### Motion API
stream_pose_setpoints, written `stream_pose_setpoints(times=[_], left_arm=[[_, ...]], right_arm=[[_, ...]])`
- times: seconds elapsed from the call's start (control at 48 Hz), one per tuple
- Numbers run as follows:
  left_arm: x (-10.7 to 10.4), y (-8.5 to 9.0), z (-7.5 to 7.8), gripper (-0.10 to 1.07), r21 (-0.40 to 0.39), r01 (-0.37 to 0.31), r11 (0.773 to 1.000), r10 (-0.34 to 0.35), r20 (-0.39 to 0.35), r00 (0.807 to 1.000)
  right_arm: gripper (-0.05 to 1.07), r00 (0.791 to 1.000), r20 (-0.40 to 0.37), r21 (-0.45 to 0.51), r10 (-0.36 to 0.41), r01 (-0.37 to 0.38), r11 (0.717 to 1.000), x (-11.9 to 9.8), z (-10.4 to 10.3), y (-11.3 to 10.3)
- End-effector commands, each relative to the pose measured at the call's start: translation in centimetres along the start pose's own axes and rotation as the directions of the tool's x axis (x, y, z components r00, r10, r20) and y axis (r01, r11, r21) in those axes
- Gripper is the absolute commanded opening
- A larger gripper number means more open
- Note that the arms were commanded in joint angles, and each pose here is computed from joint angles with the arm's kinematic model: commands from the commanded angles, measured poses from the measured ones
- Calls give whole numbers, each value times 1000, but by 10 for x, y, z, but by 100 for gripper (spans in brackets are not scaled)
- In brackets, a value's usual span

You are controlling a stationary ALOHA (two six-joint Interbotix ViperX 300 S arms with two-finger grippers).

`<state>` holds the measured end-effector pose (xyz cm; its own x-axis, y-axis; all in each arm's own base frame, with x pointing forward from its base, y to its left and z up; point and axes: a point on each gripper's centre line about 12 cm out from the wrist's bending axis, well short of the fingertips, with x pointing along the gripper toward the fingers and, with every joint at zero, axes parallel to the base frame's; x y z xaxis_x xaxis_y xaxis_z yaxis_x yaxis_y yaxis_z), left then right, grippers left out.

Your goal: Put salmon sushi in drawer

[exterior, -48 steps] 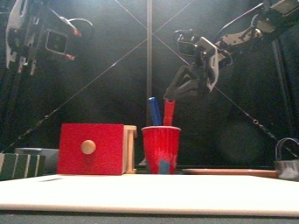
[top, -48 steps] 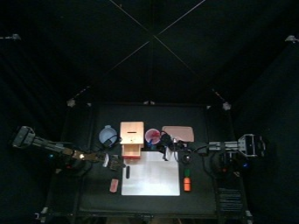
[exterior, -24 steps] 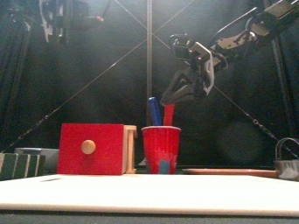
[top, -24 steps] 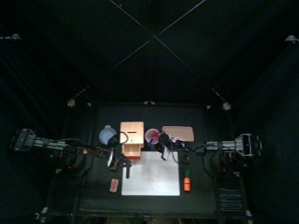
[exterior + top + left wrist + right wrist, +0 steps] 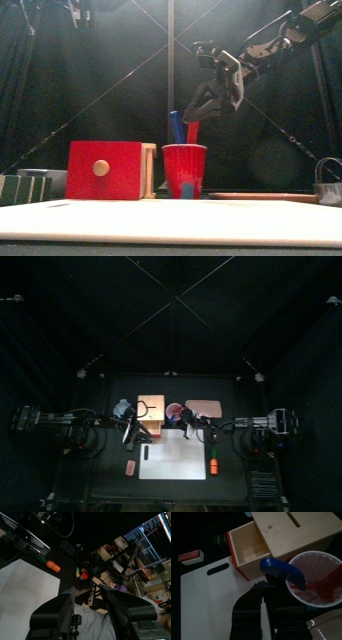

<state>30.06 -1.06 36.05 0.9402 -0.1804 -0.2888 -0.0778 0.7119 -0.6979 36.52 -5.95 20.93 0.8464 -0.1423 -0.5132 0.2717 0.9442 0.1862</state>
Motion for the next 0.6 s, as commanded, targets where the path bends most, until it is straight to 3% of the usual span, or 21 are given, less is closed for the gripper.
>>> stream_pose_setpoints(times=[0.0,0.312,0.479,0.583], left_arm=[[3,10,2,82,-24,-31,999,31,1,1000],[0,50,-18,82,-147,-168,975,155,-96,983],[-2,55,-20,82,-156,-244,957,224,-132,966],[-5,58,-21,82,-169,-309,936,282,-166,945]], right_arm=[[4,999,47,2,6,-6,1000,-4,15,2],[4,999,35,1,5,-5,1000,0,12,2],[4,1000,29,1,4,-4,1000,2,11,2],[4,1000,30,1,4,-4,1000,3,12,2]])
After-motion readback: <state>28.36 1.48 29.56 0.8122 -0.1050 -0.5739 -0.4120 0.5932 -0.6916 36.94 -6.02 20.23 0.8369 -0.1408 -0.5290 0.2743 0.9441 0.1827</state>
